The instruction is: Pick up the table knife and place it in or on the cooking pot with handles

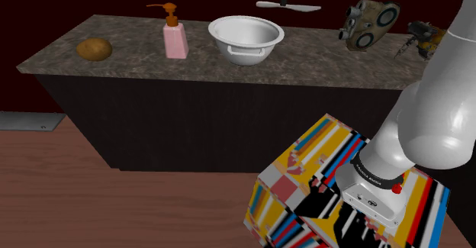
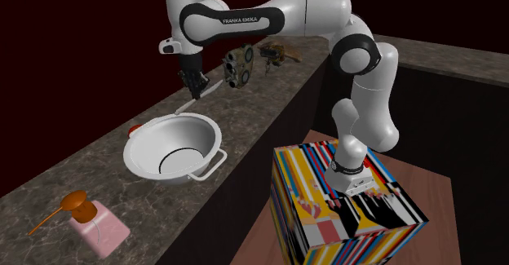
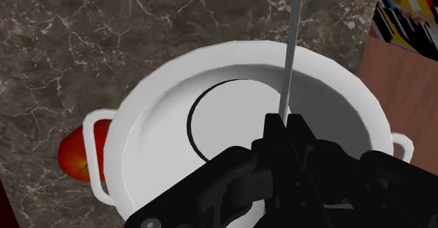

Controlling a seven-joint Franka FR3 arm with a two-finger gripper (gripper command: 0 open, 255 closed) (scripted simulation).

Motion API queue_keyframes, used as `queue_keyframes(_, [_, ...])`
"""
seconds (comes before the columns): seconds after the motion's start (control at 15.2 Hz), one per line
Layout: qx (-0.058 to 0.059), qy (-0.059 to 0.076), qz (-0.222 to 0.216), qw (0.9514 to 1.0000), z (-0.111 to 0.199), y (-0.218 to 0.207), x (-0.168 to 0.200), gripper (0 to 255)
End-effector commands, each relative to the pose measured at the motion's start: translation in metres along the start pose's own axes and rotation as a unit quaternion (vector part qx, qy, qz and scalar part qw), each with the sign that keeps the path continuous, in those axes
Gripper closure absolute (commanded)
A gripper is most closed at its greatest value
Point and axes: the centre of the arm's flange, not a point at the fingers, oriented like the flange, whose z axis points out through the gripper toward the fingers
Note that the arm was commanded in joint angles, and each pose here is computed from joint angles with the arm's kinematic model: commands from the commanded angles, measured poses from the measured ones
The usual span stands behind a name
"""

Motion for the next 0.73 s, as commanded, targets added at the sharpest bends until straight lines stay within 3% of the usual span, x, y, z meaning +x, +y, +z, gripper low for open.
queue_keyframes(0.0, [0.000,0.000,0.000,1.0000,0.001,0.001,0.028,255])
queue_keyframes(0.66, [0.000,0.000,0.000,1.0000,-0.003,0.009,0.159,255])
